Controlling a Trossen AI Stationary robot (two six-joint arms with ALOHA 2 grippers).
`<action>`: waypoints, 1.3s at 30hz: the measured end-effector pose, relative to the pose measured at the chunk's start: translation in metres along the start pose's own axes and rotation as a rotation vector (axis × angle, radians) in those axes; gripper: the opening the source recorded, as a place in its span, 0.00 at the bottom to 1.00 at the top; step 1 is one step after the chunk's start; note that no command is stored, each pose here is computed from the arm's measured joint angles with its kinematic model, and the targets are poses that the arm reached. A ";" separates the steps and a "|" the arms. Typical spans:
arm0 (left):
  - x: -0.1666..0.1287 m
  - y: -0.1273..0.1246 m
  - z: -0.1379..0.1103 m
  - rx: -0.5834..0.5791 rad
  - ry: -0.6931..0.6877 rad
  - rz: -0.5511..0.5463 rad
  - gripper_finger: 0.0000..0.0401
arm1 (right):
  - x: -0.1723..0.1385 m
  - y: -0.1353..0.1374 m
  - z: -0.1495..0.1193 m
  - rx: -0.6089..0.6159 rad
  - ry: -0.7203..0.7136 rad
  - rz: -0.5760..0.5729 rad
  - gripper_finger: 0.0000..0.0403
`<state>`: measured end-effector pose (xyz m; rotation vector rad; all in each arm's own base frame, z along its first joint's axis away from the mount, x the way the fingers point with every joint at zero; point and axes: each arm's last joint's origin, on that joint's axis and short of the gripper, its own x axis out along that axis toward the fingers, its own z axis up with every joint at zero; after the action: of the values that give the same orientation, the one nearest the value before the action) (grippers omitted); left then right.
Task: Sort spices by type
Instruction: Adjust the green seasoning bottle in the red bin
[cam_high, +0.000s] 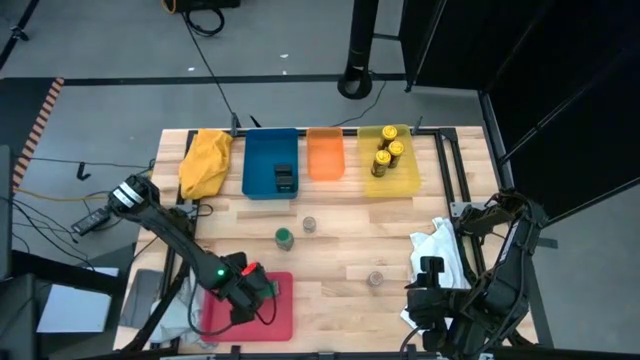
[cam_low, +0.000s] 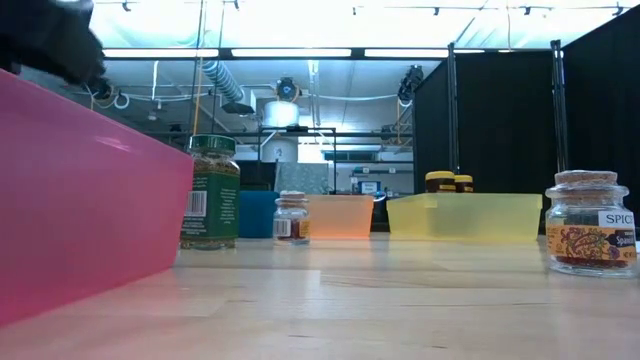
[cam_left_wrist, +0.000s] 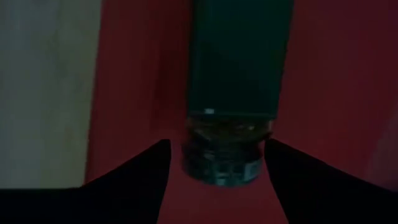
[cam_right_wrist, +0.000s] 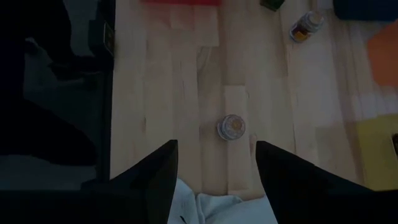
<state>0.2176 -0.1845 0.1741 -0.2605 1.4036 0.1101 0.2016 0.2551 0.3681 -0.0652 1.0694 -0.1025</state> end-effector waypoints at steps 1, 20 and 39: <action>0.003 0.000 0.000 0.004 0.006 0.007 0.66 | 0.000 0.000 0.000 0.000 -0.001 0.000 0.56; 0.018 -0.008 0.005 0.090 -0.020 0.067 0.53 | 0.000 0.001 0.000 0.007 -0.005 0.005 0.56; -0.008 -0.009 0.004 0.045 0.200 0.126 0.51 | 0.000 0.001 0.001 0.013 -0.016 0.009 0.56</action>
<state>0.2219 -0.1915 0.1834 -0.1485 1.6198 0.1593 0.2028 0.2565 0.3685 -0.0498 1.0525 -0.1004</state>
